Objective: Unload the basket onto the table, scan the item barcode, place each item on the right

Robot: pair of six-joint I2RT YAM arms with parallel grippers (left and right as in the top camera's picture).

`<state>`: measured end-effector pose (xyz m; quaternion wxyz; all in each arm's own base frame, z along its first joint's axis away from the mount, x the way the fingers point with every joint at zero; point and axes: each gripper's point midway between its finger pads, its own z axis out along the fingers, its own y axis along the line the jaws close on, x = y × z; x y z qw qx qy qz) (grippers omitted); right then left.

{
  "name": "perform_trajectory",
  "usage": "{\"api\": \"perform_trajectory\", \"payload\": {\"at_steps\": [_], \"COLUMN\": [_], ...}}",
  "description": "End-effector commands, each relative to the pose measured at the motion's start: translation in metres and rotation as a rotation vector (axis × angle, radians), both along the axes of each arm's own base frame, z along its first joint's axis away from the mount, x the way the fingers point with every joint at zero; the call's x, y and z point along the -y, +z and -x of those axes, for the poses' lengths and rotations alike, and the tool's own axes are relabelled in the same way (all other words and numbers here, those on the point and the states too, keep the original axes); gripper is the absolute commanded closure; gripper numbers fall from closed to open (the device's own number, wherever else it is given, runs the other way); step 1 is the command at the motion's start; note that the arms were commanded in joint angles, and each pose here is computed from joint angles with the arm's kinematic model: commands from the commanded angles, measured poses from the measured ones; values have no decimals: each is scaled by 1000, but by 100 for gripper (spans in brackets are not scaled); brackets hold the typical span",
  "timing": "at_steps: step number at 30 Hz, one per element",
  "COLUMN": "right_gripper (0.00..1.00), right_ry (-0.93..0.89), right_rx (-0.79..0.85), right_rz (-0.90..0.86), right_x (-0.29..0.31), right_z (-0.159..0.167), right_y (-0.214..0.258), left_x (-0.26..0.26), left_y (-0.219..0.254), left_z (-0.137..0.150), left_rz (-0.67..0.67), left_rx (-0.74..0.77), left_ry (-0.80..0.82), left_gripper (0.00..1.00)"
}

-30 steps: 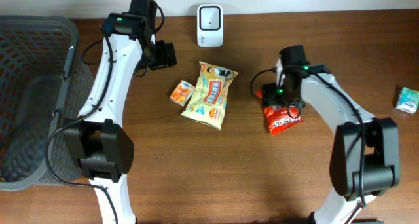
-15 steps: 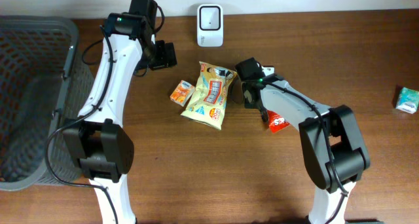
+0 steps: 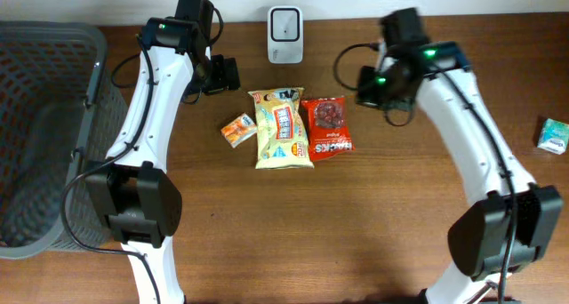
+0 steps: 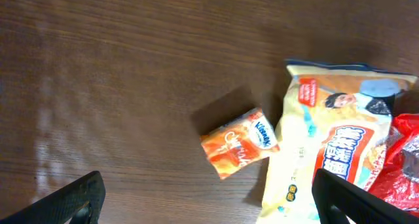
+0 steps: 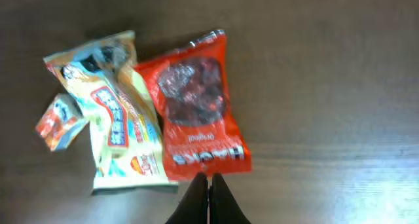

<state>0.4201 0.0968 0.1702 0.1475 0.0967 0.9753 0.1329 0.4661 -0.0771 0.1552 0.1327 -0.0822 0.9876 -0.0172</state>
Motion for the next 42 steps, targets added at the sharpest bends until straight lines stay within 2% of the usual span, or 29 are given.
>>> {"api": "perform_trajectory", "payload": {"at_steps": [1, 2, 3, 4, 6, 8, 9, 10, 12, 17, 18, 19, 20, 21, 24, 26, 28, 29, 30, 31, 33, 34, 37, 39, 42], "right_gripper": [96, 67, 46, 35, 33, 29, 24, 23, 23, 23, 37, 69, 91, 96, 96, 96, 85, 73, 69, 68, 54, 50, 21, 20, 20], "right_ry": [185, 368, 432, 474, 535, 573, 572, 652, 738, 744, 735, 681, 628, 594, 498, 480, 589, 649, 650, 615, 414, 308, 170, -18, 1], "right_rx": [-49, -30, -21, -13, 7, 78, 101, 124, 110, 101, 112, 127, 139, 145, 134, 154, 181, 184, 190, 206, 277, 317, 420, 339, 207], "right_rz": [-123, -159, -130, -67, 190, 531, 610, 673, 678, 656, 655, 643, 627, 616, 591, 586, 621, 638, 649, 635, 552, 500, 377, 262, -31], "right_x": [-2, -23, -31, -38, -46, -47, -46, -52, -58, -65, -67, -67, -67, -65, -56, -54, -58, -62, -63, -65, -67, -67, -72, -51, -47], "right_z": [15, 27, 31, 33, 35, 30, 28, 28, 33, 26, 22, 17, 13, 10, 7, 1, 0, 3, 3, -1, -20, -32, -61, -63, -61], "right_y": [-25, -34, -42, -53, -82, -103, -106, -116, -137, -179, -185, -184, -182, -182, -176, -155, -132, -122, -119, -118, -107, -99, -84, -99, -118], "left_x": [-2, -2, -2, -2, -2, -2, -2, -3, -2, -2, -2, -2, -2, -2, -2, -2, -2, -2, -2, -2, -2, -2, -2, -2, -2], "left_y": [-4, -4, -4, -4, -4, -4, -4, -4, -4, -4, -4, -4, -4, -4, -4, -4, -4, -4, -4, -4, -4, -4, -4, -4, -4], "left_z": [-2, -2, -2, -2, -2, -2, -2, -2, -2, -2, -2, -2, -2, -2, -2, -2, -2, -2, -2, -2, -2, -2, -2, -2, -2], "left_rz": [-5, -5, -5, -5, -5, -5, -5, -6, -5, -5, -5, -5, -5, -5, -5, -5, -5, -5, -5, -5, -5, -5, -5, -5, -5], "left_rx": [-4, -4, -4, -4, -4, -4, -4, -4, -4, -4, -4, -4, -4, -4, -4, -4, -4, -4, -4, -4, -4, -4, -4, -4, -4], "left_ry": [14, 14, 14, 14, 14, 14, 14, 15, 13, 14, 14, 14, 14, 14, 14, 14, 14, 14, 14, 14, 14, 14, 14, 14, 14], "left_gripper": [1, 1, 1, 1, 1, 1, 1, 1, 1, 1, 1, 1, 1, 1, 1, 1, 1, 1, 1, 1, 1, 1, 1, 1, 1]}}
